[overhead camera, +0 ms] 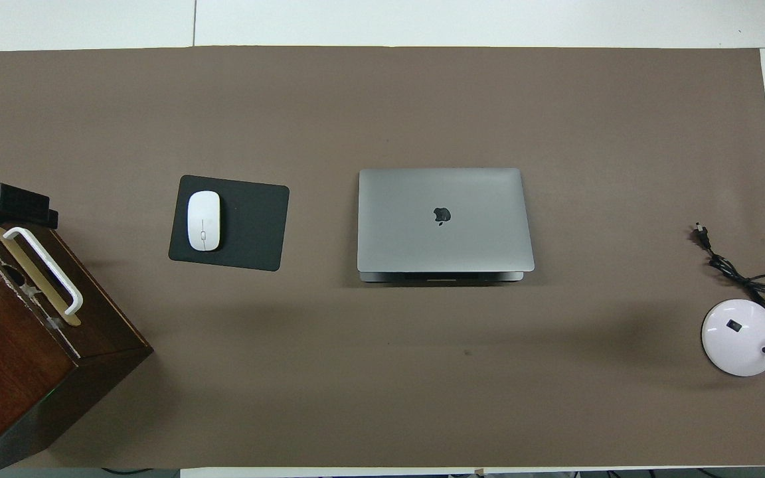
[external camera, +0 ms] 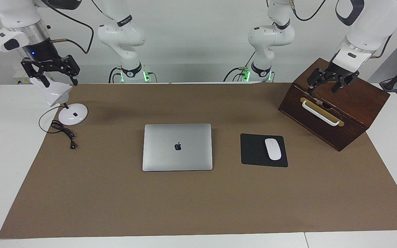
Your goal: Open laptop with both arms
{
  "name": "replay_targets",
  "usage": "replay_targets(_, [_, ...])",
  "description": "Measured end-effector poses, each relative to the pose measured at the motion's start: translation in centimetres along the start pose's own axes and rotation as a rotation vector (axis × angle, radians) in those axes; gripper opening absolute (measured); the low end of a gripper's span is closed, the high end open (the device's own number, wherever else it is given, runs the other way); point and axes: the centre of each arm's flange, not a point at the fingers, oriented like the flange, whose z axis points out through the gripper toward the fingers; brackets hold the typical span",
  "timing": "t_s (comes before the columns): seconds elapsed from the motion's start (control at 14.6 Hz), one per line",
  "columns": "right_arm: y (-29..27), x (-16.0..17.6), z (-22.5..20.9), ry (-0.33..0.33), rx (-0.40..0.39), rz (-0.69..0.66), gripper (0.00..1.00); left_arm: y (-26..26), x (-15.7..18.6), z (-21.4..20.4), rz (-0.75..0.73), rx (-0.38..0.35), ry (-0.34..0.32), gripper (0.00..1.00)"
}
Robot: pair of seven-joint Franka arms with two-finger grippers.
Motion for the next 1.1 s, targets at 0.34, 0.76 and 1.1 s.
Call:
replay_targets(0.34, [0.1,0.1,0.4,-0.007,0.001,0.002,1.0,0.0,0.0,0.0,0.0,0.0,0.0,1.0])
replay_targets(0.76, [0.8,0.5,1.6,-0.002,-0.001,-0.036,1.0,0.0,0.0,0.0,0.0,0.0,0.0,1.0])
replay_targets(1.1, [1.6,0.6,3.6,0.011,-0.006,-0.033,1.0,0.0,0.0,0.0,0.0,0.0,0.0,1.0])
